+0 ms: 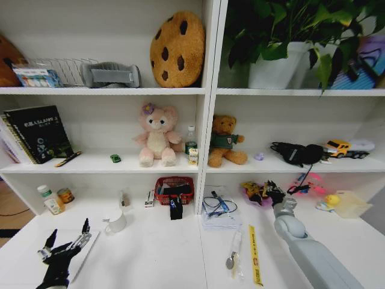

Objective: Organize the objects on the table.

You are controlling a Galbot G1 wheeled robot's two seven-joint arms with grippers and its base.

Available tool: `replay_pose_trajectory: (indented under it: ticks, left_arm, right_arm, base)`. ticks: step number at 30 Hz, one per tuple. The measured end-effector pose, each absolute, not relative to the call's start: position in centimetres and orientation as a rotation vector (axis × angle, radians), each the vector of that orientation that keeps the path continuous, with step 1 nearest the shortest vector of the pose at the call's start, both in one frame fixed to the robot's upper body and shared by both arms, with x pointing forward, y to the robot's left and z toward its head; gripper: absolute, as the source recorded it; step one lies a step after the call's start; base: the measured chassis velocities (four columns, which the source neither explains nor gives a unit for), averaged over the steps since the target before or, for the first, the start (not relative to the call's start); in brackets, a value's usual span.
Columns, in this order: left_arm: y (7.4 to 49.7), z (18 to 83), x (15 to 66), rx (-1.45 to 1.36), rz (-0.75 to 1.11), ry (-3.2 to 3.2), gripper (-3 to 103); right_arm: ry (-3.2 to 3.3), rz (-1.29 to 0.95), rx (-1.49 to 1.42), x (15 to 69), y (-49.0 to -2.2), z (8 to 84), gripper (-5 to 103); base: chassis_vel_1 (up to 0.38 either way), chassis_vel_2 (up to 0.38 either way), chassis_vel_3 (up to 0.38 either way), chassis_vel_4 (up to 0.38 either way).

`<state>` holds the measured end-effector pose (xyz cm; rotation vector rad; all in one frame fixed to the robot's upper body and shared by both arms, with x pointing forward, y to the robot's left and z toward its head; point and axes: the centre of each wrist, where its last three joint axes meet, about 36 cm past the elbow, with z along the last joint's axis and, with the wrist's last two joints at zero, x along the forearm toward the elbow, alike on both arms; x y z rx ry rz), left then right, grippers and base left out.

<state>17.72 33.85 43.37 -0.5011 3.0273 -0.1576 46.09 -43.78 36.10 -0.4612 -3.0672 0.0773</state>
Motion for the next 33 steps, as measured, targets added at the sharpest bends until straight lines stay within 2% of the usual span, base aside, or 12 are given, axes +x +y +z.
replay_pose_trajectory:
  ticks: [1,3,4,7,8,10,11,13,14,16,20,33]
  left_arm:
    - [33.8,43.4,17.7,-0.501,-0.158,3.027,100]
    - [33.8,43.4,17.7,-0.501,-0.159,3.027,100]
    - [33.8,43.4,17.7,-0.501,-0.159,3.027,100]
    - [33.7,43.4,17.8,-0.497,-0.162,3.026,100]
    - [33.7,43.4,17.8,-0.497,-0.162,3.026,100]
    - [33.6,43.5,17.8,-0.495,-0.167,3.023,100]
    - [33.6,43.5,17.8,-0.495,-0.167,3.023,100]
    - [33.4,43.5,17.7,-0.495,-0.172,3.022,100]
    - [33.4,43.5,17.7,-0.495,-0.172,3.022,100]
    - [33.4,43.5,17.6,-0.502,-0.172,3.022,100]
    - [33.8,43.3,17.5,-0.525,-0.155,3.028,100]
    - [35.8,43.3,17.0,-0.571,-0.101,3.015,100]
  right_arm:
    - [-3.067,0.077,-0.461,46.1,-43.8,36.1,28]
    - [-3.073,0.077,-0.462,45.4,-43.8,36.1,38]
    - [-3.073,0.077,-0.462,45.4,-43.8,36.1,38]
    - [-3.092,0.092,-0.431,43.0,-42.9,36.6,55]
    - [-3.092,0.092,-0.431,43.0,-42.9,36.6,55]
    - [-3.096,0.154,-0.391,40.5,-42.2,36.2,66]
    - [-3.096,0.154,-0.391,40.5,-42.2,36.2,66]
    - [-3.108,0.165,-0.336,37.6,-41.3,36.5,77]
    - [-3.108,0.165,-0.336,37.6,-41.3,36.5,77]
    - [-3.136,0.179,-0.294,34.5,-40.2,37.6,88]
    - [-3.147,0.192,-0.267,31.6,-39.7,38.4,97]
    - [-3.266,0.277,-0.184,21.6,-37.1,42.5,100]
  base:
    - [0.000,0.000,0.000,0.000]
    - [0.000,0.000,0.000,0.000]
    - [0.000,0.000,0.000,0.000]
    - [0.000,0.000,0.000,0.000]
    - [0.000,0.000,0.000,0.000]
    - [0.000,0.000,0.000,0.000]
    - [0.000,0.000,0.000,0.000]
    - [0.000,0.000,0.000,0.000]
    - [0.000,0.000,0.000,0.000]
    - [0.000,0.000,0.000,0.000]
    - [0.000,0.000,0.000,0.000]
    - [0.000,0.000,0.000,0.000]
